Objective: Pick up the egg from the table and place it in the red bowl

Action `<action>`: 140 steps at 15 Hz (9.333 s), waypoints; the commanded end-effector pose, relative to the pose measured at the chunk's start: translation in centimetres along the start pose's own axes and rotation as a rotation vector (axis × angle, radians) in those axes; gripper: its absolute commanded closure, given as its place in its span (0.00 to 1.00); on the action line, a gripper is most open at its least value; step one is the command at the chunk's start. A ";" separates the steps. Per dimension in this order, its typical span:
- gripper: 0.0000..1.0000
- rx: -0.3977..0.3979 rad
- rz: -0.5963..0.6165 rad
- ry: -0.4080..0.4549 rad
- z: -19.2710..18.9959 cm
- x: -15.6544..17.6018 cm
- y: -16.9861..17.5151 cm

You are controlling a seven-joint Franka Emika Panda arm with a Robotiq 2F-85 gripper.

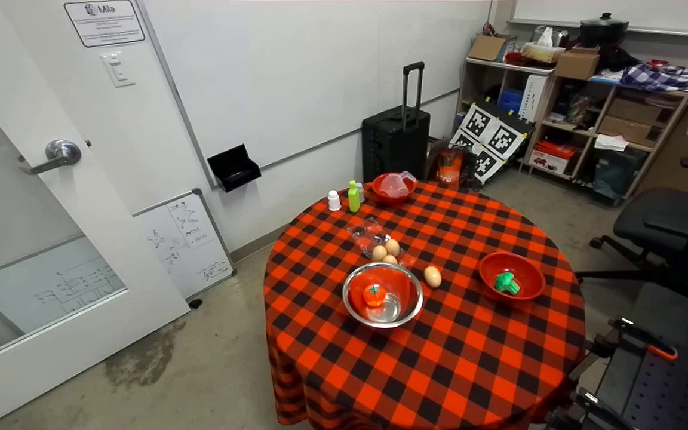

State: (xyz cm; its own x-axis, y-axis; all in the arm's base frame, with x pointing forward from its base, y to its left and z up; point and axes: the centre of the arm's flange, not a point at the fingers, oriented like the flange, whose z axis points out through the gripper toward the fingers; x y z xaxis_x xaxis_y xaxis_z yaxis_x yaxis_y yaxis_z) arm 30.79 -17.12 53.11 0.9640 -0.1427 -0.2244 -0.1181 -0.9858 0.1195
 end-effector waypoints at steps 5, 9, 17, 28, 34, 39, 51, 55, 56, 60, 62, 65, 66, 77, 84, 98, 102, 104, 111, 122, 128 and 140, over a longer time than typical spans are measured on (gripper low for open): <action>0.00 0.024 -0.120 -0.014 -0.2 4.4 0.5; 0.00 0.048 -0.192 -0.044 2.4 10.3 -3.6; 0.00 0.179 -0.034 -0.093 8.7 20.1 -9.8; 0.00 0.164 0.182 -0.056 16.5 32.1 -18.5; 0.00 0.126 0.394 -0.041 20.8 36.8 -20.9; 0.00 0.100 0.546 -0.038 23.7 38.8 -20.0; 0.00 0.087 0.548 -0.126 30.6 39.6 -20.4; 0.00 0.080 0.539 -0.161 33.3 40.0 -20.3; 0.00 0.077 0.539 -0.167 33.9 40.0 -20.3; 0.00 0.068 0.549 -0.180 35.6 40.8 -20.5; 0.00 0.063 0.543 -0.174 35.9 41.2 -20.7; 0.00 0.062 0.541 -0.166 36.2 42.2 -20.8; 0.00 0.064 0.540 -0.166 36.3 42.4 -20.9; 0.37 0.061 0.530 -0.176 38.1 43.5 -21.3; 0.77 0.058 0.531 -0.189 38.5 43.5 -21.0; 0.77 0.183 0.642 -0.128 28.5 35.8 -12.5; 0.77 0.170 0.711 -0.143 26.9 32.1 -9.1; 0.77 0.162 0.756 -0.161 27.3 30.4 -7.1; 0.77 0.124 0.847 -0.267 31.5 26.0 -3.1; 0.77 0.013 0.806 -0.340 37.1 25.9 -4.6; 0.77 -0.079 0.762 -0.319 38.8 27.8 -5.4; 0.32 -0.168 0.738 -0.307 40.9 29.9 -4.0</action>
State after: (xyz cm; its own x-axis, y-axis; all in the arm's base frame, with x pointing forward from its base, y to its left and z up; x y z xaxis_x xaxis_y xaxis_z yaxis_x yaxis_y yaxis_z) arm 49.61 -20.75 6.70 0.5342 -0.7867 -0.3093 -0.6448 -0.6158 0.4527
